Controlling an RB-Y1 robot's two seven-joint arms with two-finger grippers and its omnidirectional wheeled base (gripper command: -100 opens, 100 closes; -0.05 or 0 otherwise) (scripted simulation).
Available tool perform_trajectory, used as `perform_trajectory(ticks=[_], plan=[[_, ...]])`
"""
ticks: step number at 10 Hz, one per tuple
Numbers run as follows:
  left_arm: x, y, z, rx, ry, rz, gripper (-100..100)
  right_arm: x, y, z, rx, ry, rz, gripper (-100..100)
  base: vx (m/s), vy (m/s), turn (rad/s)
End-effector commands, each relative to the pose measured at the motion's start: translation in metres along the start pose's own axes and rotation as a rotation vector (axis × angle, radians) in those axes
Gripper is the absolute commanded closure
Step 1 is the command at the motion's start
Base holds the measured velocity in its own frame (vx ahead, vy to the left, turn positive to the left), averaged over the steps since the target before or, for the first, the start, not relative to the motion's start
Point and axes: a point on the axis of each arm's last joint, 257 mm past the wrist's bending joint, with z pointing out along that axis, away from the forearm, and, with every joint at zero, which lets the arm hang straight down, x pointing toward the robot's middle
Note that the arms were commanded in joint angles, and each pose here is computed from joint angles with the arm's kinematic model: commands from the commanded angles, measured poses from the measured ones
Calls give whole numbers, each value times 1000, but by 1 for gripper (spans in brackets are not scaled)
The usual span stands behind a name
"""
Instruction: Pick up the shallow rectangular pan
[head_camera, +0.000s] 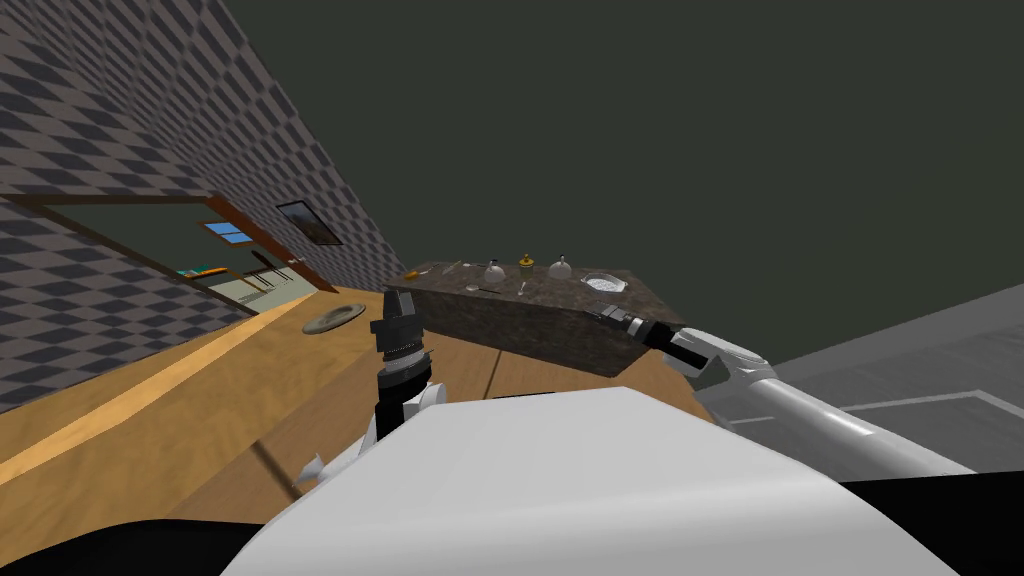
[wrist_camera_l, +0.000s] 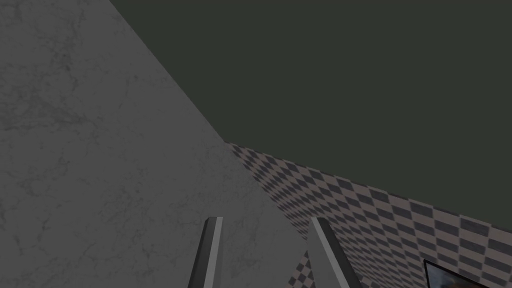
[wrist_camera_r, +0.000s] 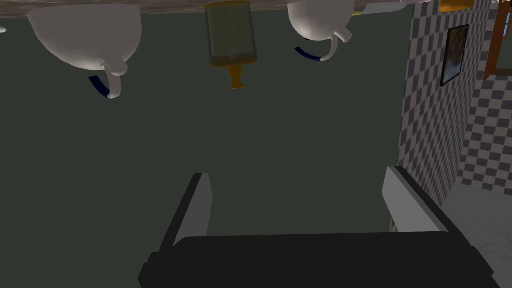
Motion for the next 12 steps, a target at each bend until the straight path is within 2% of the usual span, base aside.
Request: perform_trajectory(ticks=[1,2,3,5,6,8,9,11,12], plan=[[0,0,0,0,0,0,0,6,-11,-4,8,40,-47,-100,28,12,69],[0,0,0,0,0,0,0,19,-27,-14,20,103,-116,-100,28,17,168],[0,0,0,0,0,0,0,20,-31,-16,26,110,-119,-100,32,5,74],[0,0,0,0,0,0,0,44,-62,-39,47,235,-246,-100,65,-12,196],[0,0,0,0,0,0,0,45,-70,-45,60,251,-255,-100,66,-23,91],[0,0,0,0,0,0,0,65,-101,-74,75,378,-372,-100,78,-29,169],[0,0,0,0,0,0,0,66,-108,-80,87,390,-375,-100,65,-44,89],[0,0,0,0,0,0,0,85,-140,-118,106,526,-474,-100,69,-69,209],[0,0,0,0,0,0,0,84,-141,-119,107,527,-477,-100,68,-69,70]])
